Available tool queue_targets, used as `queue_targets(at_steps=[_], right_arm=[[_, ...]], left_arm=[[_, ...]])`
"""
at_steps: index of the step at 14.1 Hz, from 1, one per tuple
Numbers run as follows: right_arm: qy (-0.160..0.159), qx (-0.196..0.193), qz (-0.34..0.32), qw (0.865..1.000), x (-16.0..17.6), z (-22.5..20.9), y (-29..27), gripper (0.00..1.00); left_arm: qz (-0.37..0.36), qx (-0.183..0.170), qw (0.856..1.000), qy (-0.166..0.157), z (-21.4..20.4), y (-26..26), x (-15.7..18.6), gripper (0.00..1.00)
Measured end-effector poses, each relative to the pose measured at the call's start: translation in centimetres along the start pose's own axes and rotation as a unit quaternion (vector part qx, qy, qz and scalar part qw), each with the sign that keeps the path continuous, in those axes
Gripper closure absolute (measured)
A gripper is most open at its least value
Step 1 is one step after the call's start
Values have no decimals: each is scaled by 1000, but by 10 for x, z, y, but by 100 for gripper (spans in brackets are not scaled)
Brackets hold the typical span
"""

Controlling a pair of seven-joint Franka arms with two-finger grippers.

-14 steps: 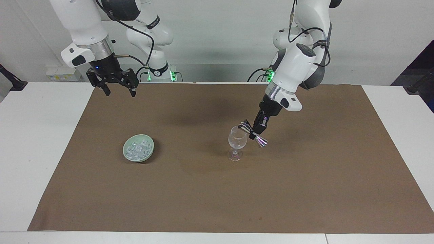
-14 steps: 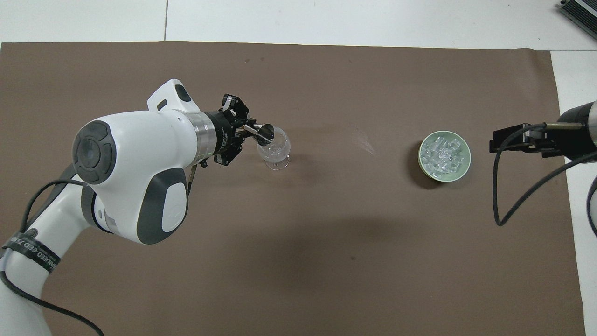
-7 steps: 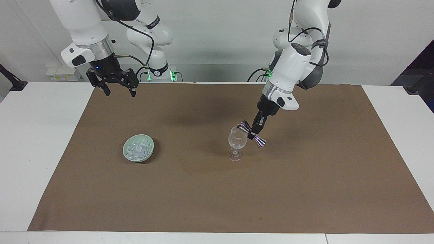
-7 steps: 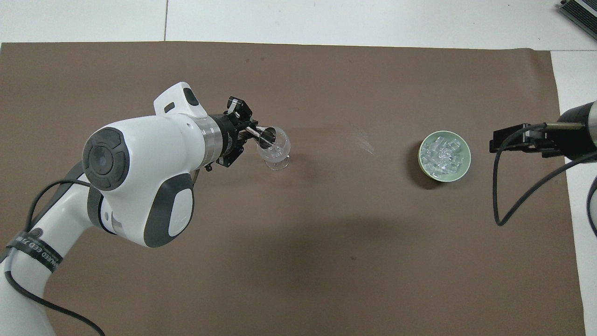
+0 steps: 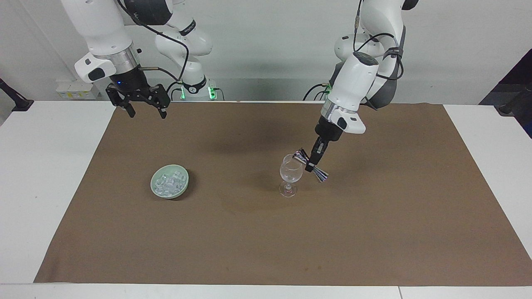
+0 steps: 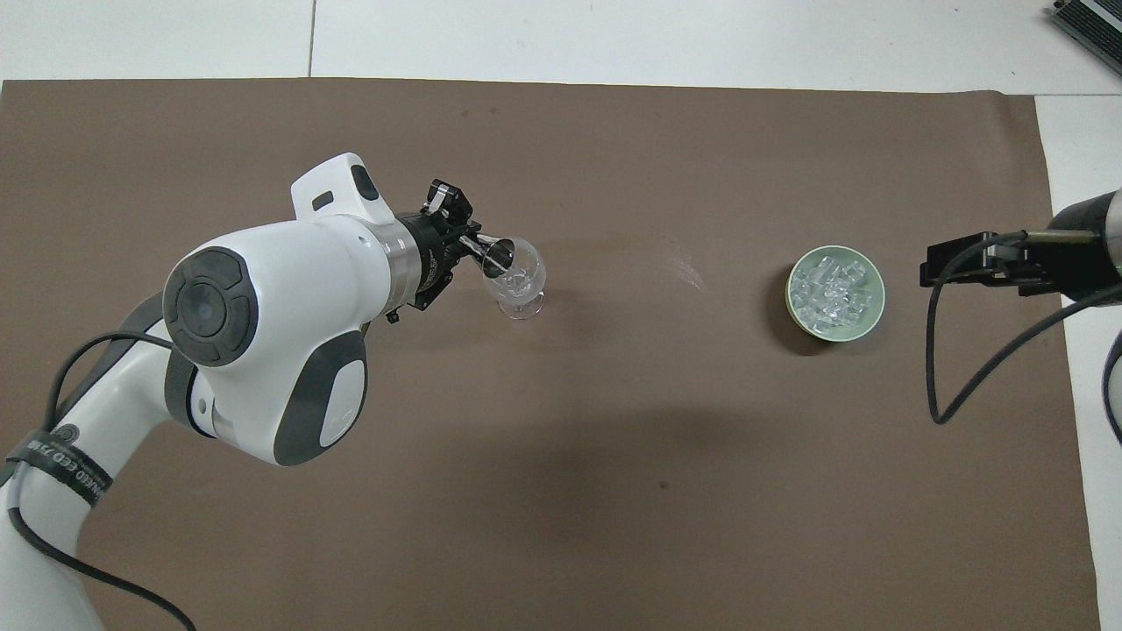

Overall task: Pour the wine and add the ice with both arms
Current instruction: 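Tilt the metal cup with the left gripper to pour into the glass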

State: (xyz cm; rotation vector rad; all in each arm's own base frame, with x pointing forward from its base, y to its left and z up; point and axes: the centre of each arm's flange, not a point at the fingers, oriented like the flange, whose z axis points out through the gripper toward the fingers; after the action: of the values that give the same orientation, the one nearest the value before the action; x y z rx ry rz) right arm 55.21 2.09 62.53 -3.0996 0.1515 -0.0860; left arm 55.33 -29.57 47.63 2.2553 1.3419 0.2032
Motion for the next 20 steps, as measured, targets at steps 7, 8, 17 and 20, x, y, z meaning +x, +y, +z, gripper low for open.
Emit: queue_targets(at_steps=[7,8,17,20], right_arm=[[0,0,0,1000,0,0,0,0],[0,0,0,1000,0,0,0,0],[0,0,0,1000,0,0,0,0],[0,0,0,1000,0,0,0,0]], left_arm=[[37,-1,999,25,3,0,-11,75],[42,-1,999,35,4,0,-14,75],[94,-5,993,72,7,1,-25,75],[101,-7,992,78,3,6,-25,75]])
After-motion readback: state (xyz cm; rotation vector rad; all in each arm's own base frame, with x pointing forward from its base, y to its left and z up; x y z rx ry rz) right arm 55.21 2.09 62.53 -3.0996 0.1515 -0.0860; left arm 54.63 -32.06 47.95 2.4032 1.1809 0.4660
